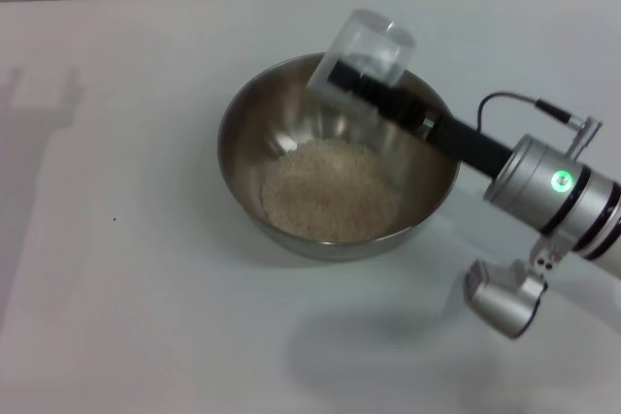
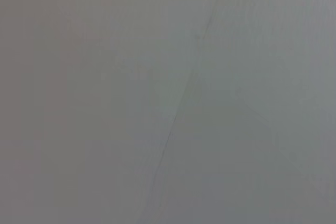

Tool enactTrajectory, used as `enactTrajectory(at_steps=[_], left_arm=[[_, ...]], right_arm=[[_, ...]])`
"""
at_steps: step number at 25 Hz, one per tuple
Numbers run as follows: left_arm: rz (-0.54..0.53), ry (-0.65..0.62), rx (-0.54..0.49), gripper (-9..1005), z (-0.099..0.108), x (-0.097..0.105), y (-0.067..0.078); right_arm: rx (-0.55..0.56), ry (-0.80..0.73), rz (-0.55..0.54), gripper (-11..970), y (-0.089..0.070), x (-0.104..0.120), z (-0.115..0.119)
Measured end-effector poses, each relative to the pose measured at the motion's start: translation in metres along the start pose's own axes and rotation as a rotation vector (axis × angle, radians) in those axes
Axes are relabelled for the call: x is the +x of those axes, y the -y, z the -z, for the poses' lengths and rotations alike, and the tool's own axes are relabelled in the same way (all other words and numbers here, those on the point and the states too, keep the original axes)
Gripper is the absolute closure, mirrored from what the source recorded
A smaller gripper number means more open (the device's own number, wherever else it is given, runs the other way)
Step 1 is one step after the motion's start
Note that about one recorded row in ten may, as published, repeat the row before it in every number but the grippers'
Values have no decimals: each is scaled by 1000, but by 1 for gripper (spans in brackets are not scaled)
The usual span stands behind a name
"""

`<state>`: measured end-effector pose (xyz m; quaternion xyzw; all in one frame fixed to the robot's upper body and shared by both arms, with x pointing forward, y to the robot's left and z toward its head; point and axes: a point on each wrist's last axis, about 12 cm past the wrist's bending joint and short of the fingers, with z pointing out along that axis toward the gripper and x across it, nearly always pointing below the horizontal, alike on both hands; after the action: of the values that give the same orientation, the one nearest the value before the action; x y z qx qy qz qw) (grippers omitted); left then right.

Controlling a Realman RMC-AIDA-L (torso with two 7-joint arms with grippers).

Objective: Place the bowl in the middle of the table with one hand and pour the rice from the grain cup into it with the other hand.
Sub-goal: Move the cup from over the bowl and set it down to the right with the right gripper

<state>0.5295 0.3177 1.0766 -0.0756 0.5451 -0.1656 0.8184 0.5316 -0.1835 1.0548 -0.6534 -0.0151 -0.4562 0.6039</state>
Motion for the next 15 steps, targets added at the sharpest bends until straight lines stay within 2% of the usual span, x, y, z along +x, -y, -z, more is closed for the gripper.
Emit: enactTrajectory(at_steps=[3, 7, 11, 15], left_arm=[[0, 1, 1, 167, 0, 0, 0], [1, 4, 3, 167, -1, 0, 1], [1, 6, 5, 167, -1, -1, 1], [1, 7, 5, 167, -1, -1, 1]], right_arm=[[7, -23, 1, 946, 1, 4, -2], [4, 13, -9, 946, 1, -4, -1], [2, -41, -10, 945, 1, 5, -2], [3, -31, -22, 945, 2, 0, -1]])
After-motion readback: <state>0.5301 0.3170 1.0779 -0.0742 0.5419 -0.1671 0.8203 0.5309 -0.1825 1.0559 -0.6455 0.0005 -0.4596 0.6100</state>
